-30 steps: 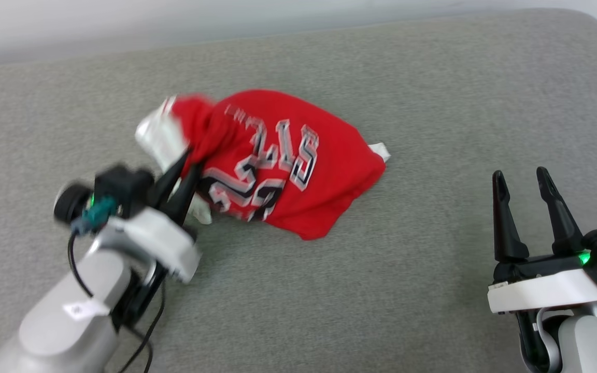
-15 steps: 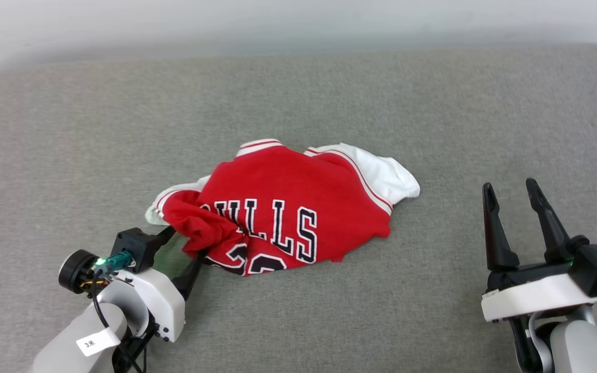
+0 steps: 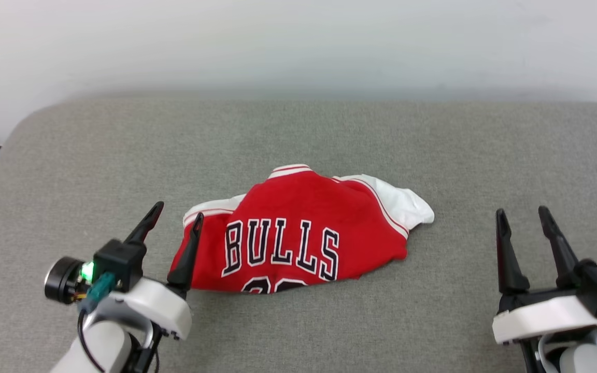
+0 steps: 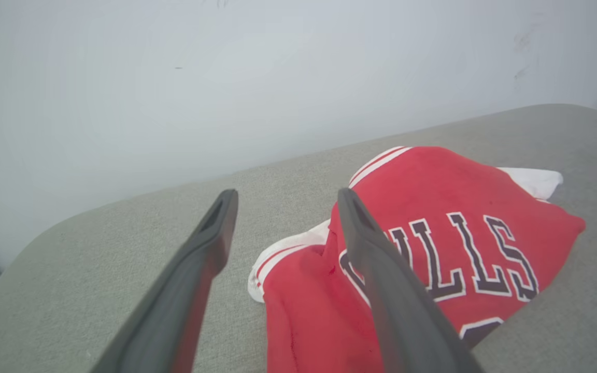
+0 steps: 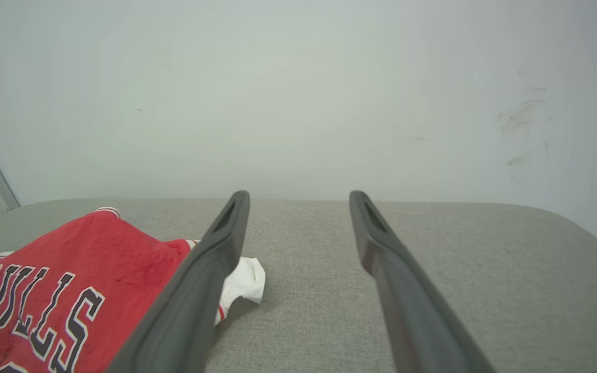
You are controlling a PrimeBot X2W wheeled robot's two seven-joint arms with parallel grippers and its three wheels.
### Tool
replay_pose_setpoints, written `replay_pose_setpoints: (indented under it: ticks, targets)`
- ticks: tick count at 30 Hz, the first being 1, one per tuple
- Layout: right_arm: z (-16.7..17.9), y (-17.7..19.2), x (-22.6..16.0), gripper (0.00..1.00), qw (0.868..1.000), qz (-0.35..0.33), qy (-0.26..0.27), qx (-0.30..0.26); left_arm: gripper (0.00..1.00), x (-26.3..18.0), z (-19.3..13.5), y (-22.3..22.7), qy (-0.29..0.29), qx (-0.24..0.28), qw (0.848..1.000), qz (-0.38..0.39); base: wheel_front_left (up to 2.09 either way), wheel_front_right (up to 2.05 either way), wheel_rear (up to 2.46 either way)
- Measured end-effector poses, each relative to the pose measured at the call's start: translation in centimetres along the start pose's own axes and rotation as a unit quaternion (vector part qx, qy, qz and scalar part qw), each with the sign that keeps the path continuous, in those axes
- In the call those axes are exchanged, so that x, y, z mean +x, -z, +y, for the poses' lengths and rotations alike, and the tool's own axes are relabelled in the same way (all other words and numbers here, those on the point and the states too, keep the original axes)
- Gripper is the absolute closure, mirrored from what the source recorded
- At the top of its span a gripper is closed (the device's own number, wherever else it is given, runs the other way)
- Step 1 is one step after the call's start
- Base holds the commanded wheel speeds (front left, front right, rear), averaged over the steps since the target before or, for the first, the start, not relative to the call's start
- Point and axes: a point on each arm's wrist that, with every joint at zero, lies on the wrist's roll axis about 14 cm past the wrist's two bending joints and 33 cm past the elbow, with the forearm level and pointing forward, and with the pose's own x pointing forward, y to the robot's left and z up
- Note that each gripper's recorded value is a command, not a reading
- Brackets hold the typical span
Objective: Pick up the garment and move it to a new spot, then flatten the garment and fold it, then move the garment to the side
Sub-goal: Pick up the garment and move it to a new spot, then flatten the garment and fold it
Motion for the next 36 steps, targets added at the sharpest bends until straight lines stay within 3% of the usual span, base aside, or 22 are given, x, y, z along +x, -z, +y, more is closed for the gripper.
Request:
replay_pose_setpoints:
  ticks: [10, 19, 26, 32, 36]
  targets:
    - [0.6, -0.4, -1.6, 0.0, 1.0, 0.0, -0.008, -0.007, 0.0, -4.4, -0.9, -4.1, -0.068, -0.021, 0.994, -0.088, 0.0, 0.0, 0.0]
    - [1.1, 0.0, -1.9, 0.0, 1.0, 0.007, -0.017, -0.013, 0.0, -6.2, -1.2, -3.0, -0.088, -0.032, 0.992, -0.079, 0.0, 0.0, 0.0]
    - [4.1, 3.4, 0.6, 0.0, 0.995, 0.077, -0.064, -0.014, 0.0, -5.7, -0.4, -2.7, -0.085, -0.015, 0.993, -0.075, 0.0, 0.0, 0.0]
    - [5.2, 6.2, 5.2, 0.0, 0.971, 0.204, -0.112, -0.056, 0.0, -5.6, 0.7, -0.8, -0.103, -0.033, 0.993, -0.049, 0.0, 0.0, 0.0]
    - [5.4, 9.8, 6.2, 0.0, 0.928, 0.344, -0.124, -0.069, 0.0, -5.6, 1.4, 0.1, -0.116, -0.033, 0.992, -0.035, 0.0, 0.0, 0.0]
